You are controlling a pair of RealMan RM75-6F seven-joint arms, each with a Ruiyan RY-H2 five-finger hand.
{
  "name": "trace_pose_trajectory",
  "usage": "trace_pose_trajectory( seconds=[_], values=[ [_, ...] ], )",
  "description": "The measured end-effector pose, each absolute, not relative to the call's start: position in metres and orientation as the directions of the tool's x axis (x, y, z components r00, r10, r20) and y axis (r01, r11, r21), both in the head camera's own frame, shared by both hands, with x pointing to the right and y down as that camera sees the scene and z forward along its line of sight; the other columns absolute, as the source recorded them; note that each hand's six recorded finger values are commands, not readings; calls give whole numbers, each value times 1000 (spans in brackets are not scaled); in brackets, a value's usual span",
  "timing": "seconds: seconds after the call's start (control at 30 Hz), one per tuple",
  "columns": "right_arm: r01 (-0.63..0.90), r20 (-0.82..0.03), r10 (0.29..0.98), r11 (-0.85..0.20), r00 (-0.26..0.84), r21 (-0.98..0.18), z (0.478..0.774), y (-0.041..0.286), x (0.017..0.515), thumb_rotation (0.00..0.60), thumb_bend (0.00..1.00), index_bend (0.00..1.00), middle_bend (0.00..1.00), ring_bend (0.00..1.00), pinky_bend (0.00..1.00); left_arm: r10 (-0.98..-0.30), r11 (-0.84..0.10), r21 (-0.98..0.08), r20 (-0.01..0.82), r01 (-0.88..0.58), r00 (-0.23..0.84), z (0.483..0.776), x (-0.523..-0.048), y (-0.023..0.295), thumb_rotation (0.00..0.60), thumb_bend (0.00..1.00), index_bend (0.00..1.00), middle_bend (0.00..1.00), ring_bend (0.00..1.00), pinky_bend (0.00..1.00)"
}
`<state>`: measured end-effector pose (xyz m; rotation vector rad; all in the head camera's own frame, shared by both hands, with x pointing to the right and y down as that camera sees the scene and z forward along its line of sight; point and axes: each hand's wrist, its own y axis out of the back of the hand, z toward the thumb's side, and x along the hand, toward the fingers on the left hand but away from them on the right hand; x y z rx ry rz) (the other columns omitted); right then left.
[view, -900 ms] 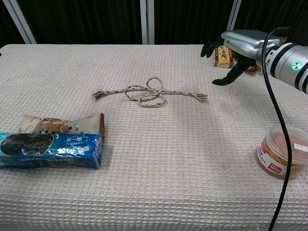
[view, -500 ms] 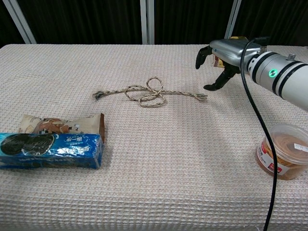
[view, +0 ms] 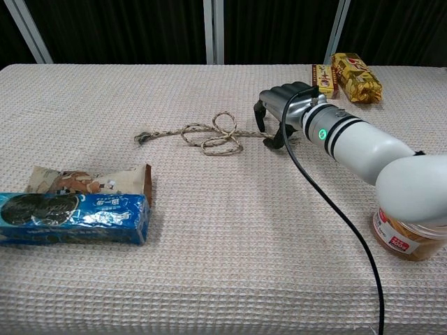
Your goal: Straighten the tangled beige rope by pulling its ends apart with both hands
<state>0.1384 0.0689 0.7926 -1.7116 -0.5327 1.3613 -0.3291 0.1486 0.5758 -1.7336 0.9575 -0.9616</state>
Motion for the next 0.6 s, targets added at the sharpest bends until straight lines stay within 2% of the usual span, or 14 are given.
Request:
trace_pose_trajectory(
  seconds=[0.2, 0.6],
  values=[
    [-164, -570, 760, -548, 312, -820, 799, 67, 134, 600, 354, 539, 312, 117, 159, -898, -291, -937, 198, -192, 392, 578, -332, 149, 600, 124, 276, 221, 172, 187],
    [-138, -555, 772, -541, 309, -830, 796, 62, 142, 600, 363, 542, 318, 117, 159, -896, -298, -936, 207, -185, 393, 580, -331, 148, 600, 123, 275, 221, 172, 187]
  ],
)
